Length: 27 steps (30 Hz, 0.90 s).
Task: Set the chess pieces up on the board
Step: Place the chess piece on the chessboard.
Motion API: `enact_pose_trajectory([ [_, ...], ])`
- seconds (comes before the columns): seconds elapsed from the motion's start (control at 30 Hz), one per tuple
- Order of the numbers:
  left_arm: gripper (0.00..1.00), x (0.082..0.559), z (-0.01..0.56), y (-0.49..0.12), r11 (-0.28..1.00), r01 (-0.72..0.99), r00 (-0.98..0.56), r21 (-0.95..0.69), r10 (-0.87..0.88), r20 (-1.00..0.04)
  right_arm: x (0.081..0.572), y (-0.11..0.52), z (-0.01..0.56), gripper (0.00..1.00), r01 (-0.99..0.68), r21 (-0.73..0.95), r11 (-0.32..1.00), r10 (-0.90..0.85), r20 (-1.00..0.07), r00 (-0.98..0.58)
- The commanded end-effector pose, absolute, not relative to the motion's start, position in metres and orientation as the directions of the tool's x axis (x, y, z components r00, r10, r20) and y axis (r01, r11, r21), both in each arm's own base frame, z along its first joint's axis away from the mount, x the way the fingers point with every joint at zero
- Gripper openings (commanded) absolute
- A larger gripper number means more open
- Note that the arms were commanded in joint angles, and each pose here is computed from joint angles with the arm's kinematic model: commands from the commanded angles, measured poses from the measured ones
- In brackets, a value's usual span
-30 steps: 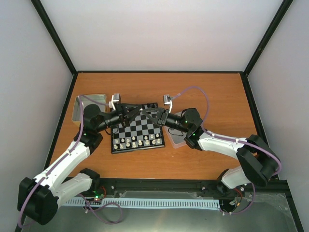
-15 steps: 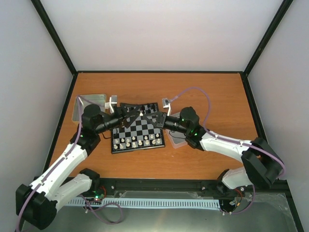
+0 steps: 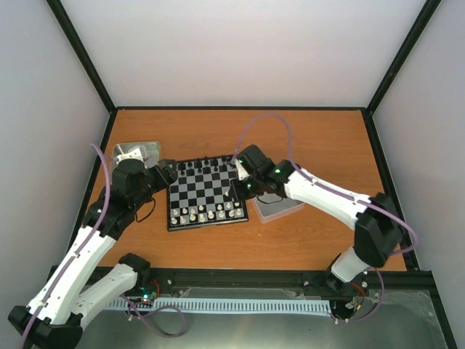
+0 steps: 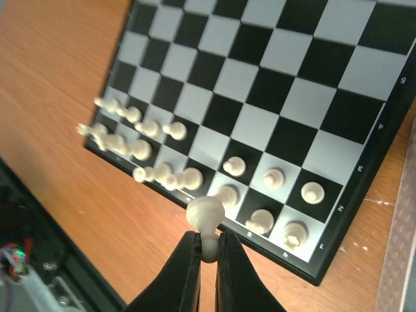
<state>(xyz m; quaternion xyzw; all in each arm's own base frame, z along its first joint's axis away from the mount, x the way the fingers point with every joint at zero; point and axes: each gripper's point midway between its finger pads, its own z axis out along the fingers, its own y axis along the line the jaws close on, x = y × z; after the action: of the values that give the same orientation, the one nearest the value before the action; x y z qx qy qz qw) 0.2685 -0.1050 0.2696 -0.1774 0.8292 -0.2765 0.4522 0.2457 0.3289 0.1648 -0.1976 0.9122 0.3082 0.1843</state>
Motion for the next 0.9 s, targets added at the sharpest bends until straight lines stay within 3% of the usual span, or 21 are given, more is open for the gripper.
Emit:
enact_pose_trajectory([
  [0.0, 0.79, 0.259, 0.265, -0.051, 0.934, -0.167, -0.471, -0.314, -0.356, -0.807, 0.233, 0.309, 0.137, 0.03, -0.527, 0.253, 0.812, -0.446, -0.315, -0.838],
  [0.3, 0.8, 0.247, 0.249, -0.038, 0.951, -0.185, -0.475, -0.247, -0.307, -0.824, 0.246, 0.354, 0.125, 0.03, -0.576, 0.152, 0.804, -0.541, -0.218, -0.812],
  [0.87, 0.84, 0.239, 0.244, -0.032, 0.934, -0.2, -0.432, -0.296, -0.355, -0.829, 0.253, 0.406, 0.086, 0.03, -0.632, 0.093, 0.77, -0.627, -0.072, -0.775],
])
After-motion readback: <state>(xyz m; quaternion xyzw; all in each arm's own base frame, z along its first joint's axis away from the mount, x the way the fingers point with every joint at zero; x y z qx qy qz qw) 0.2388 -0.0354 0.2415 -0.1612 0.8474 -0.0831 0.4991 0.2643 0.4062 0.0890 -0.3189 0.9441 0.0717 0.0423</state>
